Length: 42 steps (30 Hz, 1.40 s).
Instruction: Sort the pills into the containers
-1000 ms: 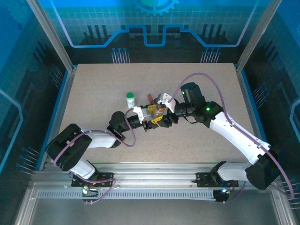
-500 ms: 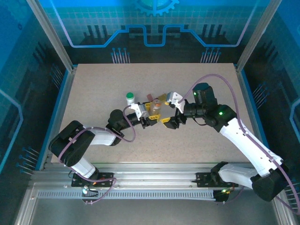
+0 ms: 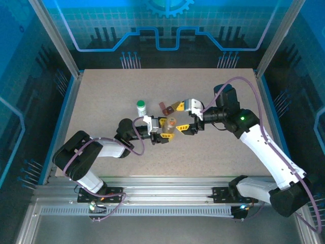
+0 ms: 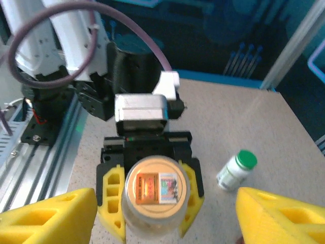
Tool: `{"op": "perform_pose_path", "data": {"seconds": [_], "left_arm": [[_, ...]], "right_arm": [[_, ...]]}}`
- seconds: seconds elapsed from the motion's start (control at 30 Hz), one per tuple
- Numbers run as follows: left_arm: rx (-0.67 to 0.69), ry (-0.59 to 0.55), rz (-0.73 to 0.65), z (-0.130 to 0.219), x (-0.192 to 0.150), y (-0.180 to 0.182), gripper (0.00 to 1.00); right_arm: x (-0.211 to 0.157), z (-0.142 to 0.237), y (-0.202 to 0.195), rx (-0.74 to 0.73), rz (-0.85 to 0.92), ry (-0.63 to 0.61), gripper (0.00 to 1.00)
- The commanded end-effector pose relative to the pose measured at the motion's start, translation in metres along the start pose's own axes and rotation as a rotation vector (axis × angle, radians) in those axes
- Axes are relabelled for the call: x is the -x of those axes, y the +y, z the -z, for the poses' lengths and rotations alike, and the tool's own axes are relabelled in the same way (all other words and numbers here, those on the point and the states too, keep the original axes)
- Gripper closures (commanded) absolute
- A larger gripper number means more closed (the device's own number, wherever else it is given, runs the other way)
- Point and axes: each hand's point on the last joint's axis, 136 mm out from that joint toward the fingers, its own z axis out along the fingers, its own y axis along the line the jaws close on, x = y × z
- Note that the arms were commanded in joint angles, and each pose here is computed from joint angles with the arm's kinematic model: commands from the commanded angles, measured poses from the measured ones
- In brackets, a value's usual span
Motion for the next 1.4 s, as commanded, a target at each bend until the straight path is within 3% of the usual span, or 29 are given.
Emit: {"op": "perform_pose_path", "data": {"seconds": [0.0, 0.3, 0.7, 0.83, 1.03, 1.37], "left_arm": [[-0.082, -0.027, -0.028, 0.004, 0.011, -0.016, 1.0], [-0.086, -0.028, -0.024, 0.001, 0.011, -0.013, 1.0], [-0.086, -0.028, -0.004, -0.005, 0.009, -0.006, 1.0], [-0.088, -0.027, 0.005, -0.007, 0.008, -0.004, 1.0], [-0.008, -0.04, -0.016, -0.006, 0.013, 0.011, 1.0], [0.275, -0.059, -0.083, 0.0, 0.033, 0.062, 1.0]], "right_arm": [[0.015, 0.002, 0.02, 0.164, 0.089, -0.09, 0.27], [-0.003, -0.02, 0.012, 0.28, 0.024, -0.016, 0.31], [-0.016, -0.034, 0.012, 0.308, 0.012, 0.028, 0.37], [-0.019, -0.037, 0.009, 0.29, 0.019, 0.048, 0.49], [-0.038, -0.043, -0.001, 0.2, -0.035, 0.116, 0.65], [-0.104, -0.063, -0.021, -0.172, -0.446, 0.256, 0.75]]}}
